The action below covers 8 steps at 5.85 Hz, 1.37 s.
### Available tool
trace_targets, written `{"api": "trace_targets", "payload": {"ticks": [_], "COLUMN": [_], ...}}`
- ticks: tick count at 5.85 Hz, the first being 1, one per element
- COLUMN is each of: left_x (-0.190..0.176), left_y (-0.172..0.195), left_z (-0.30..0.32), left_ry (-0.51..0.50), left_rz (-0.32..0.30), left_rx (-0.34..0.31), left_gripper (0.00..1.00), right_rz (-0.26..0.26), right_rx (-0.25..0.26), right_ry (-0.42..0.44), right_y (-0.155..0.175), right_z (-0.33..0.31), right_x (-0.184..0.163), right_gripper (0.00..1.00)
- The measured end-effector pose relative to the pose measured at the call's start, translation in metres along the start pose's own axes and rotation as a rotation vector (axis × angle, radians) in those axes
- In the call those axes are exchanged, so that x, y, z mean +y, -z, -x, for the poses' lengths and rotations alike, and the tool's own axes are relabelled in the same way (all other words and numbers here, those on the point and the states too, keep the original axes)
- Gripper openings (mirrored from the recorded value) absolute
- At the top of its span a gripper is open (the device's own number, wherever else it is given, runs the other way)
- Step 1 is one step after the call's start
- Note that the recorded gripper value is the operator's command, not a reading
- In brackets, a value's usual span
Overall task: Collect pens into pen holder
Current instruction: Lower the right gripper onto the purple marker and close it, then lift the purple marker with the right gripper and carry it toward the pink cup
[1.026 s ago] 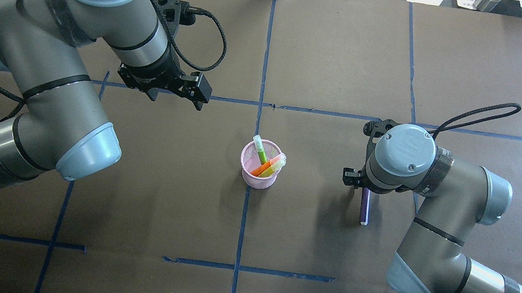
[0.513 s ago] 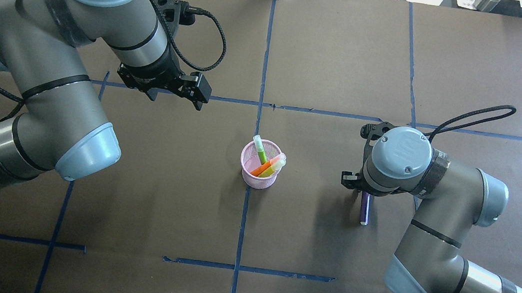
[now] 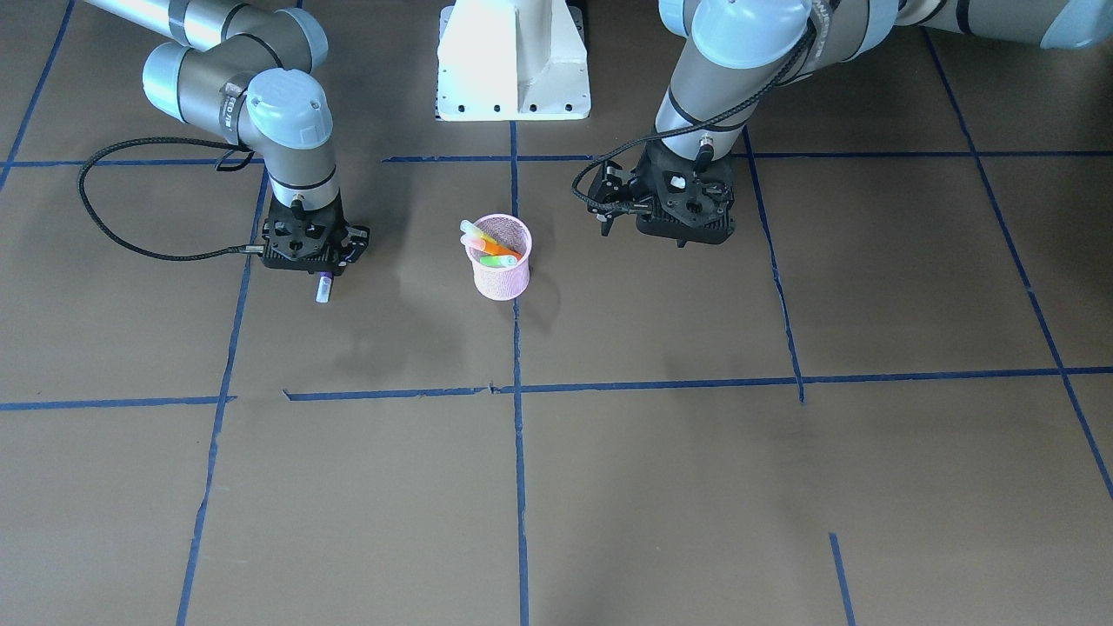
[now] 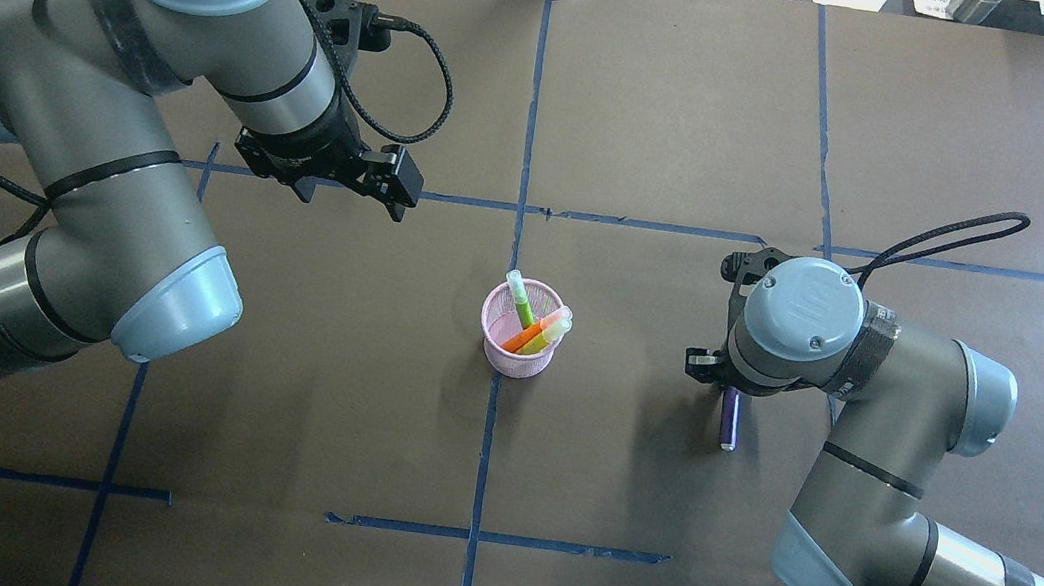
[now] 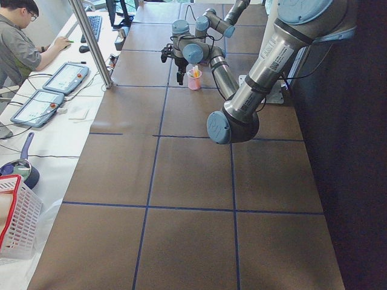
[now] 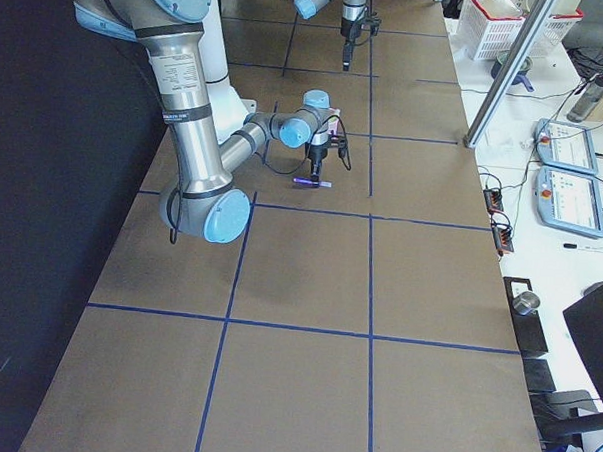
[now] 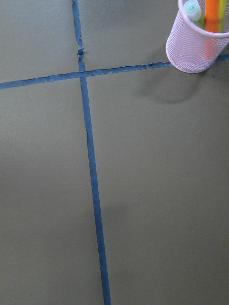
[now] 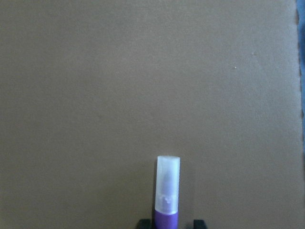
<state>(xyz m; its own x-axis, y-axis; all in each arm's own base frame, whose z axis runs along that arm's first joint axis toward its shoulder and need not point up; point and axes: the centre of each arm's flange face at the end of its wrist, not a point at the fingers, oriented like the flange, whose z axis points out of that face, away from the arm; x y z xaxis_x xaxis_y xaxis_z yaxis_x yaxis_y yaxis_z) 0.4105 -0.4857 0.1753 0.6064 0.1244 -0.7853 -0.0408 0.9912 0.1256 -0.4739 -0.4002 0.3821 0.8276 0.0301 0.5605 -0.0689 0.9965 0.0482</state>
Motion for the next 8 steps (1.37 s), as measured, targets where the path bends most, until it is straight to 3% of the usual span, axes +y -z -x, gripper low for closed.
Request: {"api": "trace_targets", "payload": {"ticks": [1, 3, 5, 6, 7, 8], "left_x": [0.000, 0.000, 0.000, 0.000, 0.000, 0.000], "left_y": [0.000, 0.000, -0.001, -0.003, -0.005, -0.010], "left_z": [0.000, 0.000, 0.000, 0.001, 0.002, 0.004], "left_ry": [-0.001, -0.001, -0.001, 0.000, 0.003, 0.007], "left_rz": [0.000, 0.000, 0.001, 0.004, 0.006, 0.012], "left_rx": [0.000, 0.001, 0.001, -0.002, -0.007, -0.014], "left_gripper": [1.00, 1.00, 1.00, 1.00, 1.00, 1.00], "right_rz": [0.001, 0.003, -0.018, -0.070, -0.163, -0.279], "right_rx": [0.001, 0.003, -0.050, -0.112, -0.172, -0.201], "right_ry": [0.001, -0.002, -0.014, -0.022, -0.029, -0.036], "right_y": [-0.001, -0.002, 0.028, 0.068, 0.116, 0.152], "right_z": [0.000, 0.001, 0.002, 0.001, 0.000, 0.001], "right_x": [0.000, 0.000, -0.012, -0.019, -0.023, -0.027], "right_gripper": [0.01, 0.00, 0.00, 0.00, 0.00, 0.00]}}
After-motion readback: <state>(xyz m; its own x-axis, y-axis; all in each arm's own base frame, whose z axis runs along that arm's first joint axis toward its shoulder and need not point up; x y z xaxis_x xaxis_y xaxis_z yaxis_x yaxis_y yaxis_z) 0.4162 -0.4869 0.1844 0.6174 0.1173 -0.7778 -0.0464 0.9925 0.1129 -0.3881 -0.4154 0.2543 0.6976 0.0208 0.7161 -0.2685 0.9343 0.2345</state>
